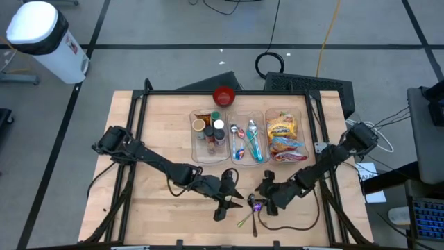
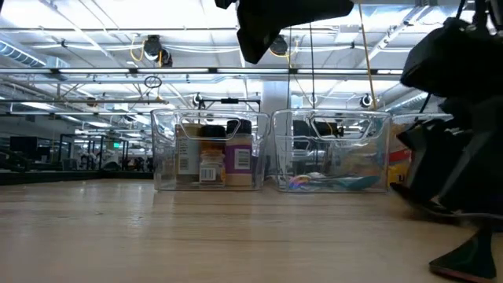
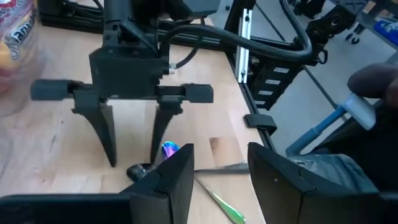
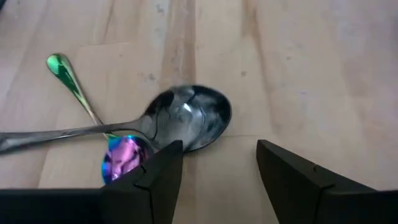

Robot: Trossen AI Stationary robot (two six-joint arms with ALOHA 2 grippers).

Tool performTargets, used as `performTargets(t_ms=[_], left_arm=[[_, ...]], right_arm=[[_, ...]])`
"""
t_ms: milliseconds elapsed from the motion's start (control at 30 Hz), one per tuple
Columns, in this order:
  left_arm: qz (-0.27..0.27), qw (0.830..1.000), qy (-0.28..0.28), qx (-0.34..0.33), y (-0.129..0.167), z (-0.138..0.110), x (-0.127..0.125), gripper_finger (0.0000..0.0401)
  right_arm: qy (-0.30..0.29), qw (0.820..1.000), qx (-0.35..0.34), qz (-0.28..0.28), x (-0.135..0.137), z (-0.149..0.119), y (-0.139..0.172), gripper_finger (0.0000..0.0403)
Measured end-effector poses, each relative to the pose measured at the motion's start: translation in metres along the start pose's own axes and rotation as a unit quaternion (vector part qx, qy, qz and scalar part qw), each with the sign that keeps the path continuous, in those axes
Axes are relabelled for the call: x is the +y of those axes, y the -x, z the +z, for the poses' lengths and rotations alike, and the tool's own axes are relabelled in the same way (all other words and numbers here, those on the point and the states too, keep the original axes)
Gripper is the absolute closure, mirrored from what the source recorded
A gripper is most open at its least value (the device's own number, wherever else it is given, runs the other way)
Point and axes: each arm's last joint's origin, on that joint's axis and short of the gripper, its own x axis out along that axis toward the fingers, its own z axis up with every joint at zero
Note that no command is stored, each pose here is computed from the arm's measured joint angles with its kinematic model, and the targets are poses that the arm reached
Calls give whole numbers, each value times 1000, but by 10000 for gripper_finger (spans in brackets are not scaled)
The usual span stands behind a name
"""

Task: Pick & Place Food Item
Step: Put the black spoon into the middle transparent bin

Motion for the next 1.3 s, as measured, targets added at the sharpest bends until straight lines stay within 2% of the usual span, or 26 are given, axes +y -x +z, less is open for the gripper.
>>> performTargets(t_ms=[200, 533, 1000, 1300], left_arm=[[10, 1000, 0, 1, 0, -1, 1, 242], [10, 1000, -1, 2, 0, -1, 1, 242], [10, 1000, -1, 1, 0, -1, 1, 242], [10, 1000, -1, 1, 0, -1, 1, 242]], right_arm=[[-19, 999, -5, 27, -3, 3, -11, 206], [-26, 998, -15, 50, -2, 9, -8, 215], [-60, 997, -23, 43, -6, 12, -10, 216], [-53, 997, -38, 52, -4, 14, -9, 216]])
